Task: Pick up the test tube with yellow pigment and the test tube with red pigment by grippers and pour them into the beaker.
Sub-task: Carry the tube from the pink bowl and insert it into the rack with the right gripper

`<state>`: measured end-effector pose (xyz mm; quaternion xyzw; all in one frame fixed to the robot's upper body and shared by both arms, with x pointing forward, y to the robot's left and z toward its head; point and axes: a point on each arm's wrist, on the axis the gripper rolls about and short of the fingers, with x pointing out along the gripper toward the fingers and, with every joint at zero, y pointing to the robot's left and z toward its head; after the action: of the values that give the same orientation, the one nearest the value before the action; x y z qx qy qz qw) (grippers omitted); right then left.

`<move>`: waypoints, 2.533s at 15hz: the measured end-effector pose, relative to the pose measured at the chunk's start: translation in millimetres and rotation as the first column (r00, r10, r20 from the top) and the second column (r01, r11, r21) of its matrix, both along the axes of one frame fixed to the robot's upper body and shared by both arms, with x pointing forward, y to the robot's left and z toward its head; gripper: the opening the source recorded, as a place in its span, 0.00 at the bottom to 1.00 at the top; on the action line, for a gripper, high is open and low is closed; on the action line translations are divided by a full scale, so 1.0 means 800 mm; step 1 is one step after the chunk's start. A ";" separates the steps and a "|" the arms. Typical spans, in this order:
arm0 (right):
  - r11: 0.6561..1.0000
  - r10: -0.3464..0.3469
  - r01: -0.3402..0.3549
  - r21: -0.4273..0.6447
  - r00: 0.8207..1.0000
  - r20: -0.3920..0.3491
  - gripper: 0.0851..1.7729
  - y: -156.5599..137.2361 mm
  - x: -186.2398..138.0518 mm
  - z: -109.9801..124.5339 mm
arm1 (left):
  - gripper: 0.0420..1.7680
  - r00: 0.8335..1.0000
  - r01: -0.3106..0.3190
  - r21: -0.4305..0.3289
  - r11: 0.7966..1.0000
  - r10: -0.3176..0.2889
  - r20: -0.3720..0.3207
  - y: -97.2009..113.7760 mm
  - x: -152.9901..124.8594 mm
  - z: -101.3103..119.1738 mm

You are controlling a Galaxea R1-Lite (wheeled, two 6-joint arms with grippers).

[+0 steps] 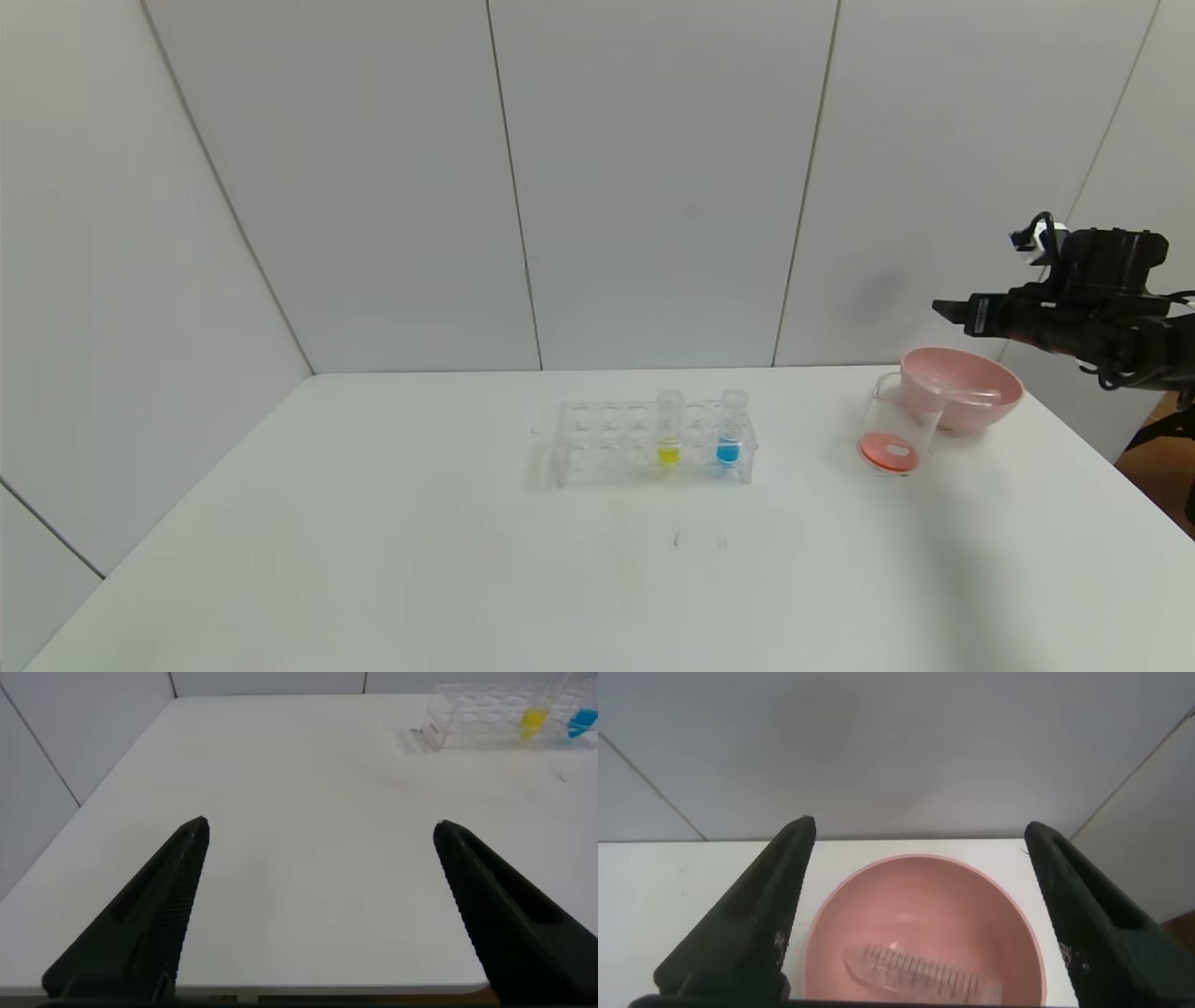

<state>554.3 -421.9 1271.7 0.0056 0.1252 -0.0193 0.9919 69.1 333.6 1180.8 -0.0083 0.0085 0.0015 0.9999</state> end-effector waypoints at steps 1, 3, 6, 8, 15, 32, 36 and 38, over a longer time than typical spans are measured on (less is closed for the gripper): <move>1.000 0.010 -0.010 0.000 1.000 -0.001 0.91 0.008 -0.003 0.005 | 0.97 1.000 0.000 0.000 1.000 0.000 0.000 0.000 0.000 0.000; 1.000 0.031 -0.031 -0.003 0.999 0.008 0.92 0.027 -0.011 0.019 | 0.97 1.000 0.000 0.000 1.000 0.000 0.000 0.000 0.000 0.000; 0.998 0.068 -0.068 -0.003 0.998 0.009 0.93 0.051 -0.036 0.037 | 0.97 1.000 0.000 0.000 1.000 0.000 0.000 0.000 0.000 0.000; 0.995 0.101 -0.101 0.002 0.995 -0.009 0.94 0.072 -0.063 0.044 | 0.97 1.000 0.000 0.000 1.000 0.000 0.000 0.000 0.000 0.000; 0.991 0.136 -0.134 0.019 0.987 -0.090 0.95 0.159 -0.179 0.047 | 0.97 1.000 0.000 0.000 1.000 0.000 0.000 0.000 0.000 0.000; 0.972 0.234 -0.227 0.064 0.960 -0.156 0.96 0.350 -0.325 0.000 | 0.97 1.000 0.000 0.000 1.000 0.000 0.000 0.000 0.000 0.000; 0.966 0.256 -0.249 0.070 0.957 -0.139 0.96 0.383 -0.307 -0.010 | 0.97 1.000 0.000 0.000 1.000 0.000 0.000 0.000 0.000 0.000; 0.964 0.262 -0.254 0.075 0.956 -0.132 0.96 0.399 -0.293 -0.021 | 0.97 1.000 0.000 0.000 1.000 0.000 0.000 0.000 0.000 0.000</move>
<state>319.5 -102.3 1255.0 0.0161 0.1949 0.1134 0.9741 69.1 333.6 1180.8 -0.0081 0.0085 0.0015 0.9999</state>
